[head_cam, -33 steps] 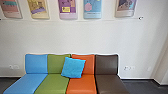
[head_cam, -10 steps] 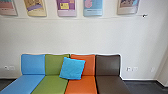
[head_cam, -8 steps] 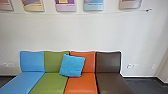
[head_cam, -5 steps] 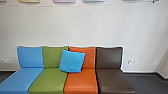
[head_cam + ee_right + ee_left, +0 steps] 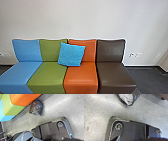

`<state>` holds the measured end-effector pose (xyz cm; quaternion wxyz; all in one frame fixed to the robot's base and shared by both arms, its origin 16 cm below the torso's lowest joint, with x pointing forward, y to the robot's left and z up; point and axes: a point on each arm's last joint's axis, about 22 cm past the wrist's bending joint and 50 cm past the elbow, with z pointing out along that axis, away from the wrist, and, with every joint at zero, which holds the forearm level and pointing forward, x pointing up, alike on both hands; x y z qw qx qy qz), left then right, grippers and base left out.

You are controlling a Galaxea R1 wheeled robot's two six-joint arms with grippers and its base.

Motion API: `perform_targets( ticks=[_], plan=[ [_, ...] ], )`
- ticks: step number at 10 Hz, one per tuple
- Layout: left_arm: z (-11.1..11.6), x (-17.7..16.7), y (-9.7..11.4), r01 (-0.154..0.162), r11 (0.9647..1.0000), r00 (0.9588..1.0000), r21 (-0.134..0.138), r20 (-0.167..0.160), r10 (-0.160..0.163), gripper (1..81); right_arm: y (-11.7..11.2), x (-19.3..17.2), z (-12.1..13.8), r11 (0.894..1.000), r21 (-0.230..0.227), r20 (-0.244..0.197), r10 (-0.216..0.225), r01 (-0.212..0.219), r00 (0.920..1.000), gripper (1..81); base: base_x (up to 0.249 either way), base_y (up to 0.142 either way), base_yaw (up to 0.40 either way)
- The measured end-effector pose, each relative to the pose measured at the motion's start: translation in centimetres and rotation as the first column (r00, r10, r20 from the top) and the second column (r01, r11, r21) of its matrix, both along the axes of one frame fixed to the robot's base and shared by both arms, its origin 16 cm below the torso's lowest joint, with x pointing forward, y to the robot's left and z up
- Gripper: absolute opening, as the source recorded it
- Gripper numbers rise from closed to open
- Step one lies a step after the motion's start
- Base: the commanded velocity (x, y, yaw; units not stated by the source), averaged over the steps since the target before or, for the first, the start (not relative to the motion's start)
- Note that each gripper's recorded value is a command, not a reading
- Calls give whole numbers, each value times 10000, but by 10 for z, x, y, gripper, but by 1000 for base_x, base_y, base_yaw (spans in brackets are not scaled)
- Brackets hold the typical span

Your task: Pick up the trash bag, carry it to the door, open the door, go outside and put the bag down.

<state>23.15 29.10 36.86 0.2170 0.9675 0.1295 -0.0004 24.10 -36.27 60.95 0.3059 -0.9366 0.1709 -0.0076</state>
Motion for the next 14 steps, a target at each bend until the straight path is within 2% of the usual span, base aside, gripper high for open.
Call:
perform_targets(
  ticks=[2,3,5,6,8,10,12,14],
  plan=[
    [-15,10,0,-31,10000,9998,-18,-212,31,811,-3,9,-11,10000,-34,-270,25,-26,9996,811,0,0,0],
    [-21,22,3,-73,10000,9999,33,-99,73,811,-4,20,-12,10000,-50,-119,38,-39,9999,811,0,0,0],
    [-37,49,12,-160,9996,9998,253,151,157,811,-13,27,-21,9997,-231,-136,62,-65,9999,811,0,0,0],
    [-43,66,12,-155,9995,9995,282,269,147,811,-12,32,-27,9998,-208,-14,68,-68,10000,811,0,0,0],
    [-54,104,10,-193,9994,9973,278,719,173,811,-13,44,-38,9997,-232,314,90,-83,9995,811,0,0,0],
    [-65,119,11,-246,9994,9958,261,883,222,811,-15,61,-45,9994,-296,603,183,-165,9980,811,0,0,0],
    [-73,146,9,-248,9996,9937,166,1095,228,811,-8,88,-49,9994,-200,1107,304,-283,9934,811,0,0,0],
    [-80,173,7,-270,9996,9896,84,1414,255,811,-1,114,-50,9986,-146,1579,526,-509,9861,811,0,0,0]
  ],
)
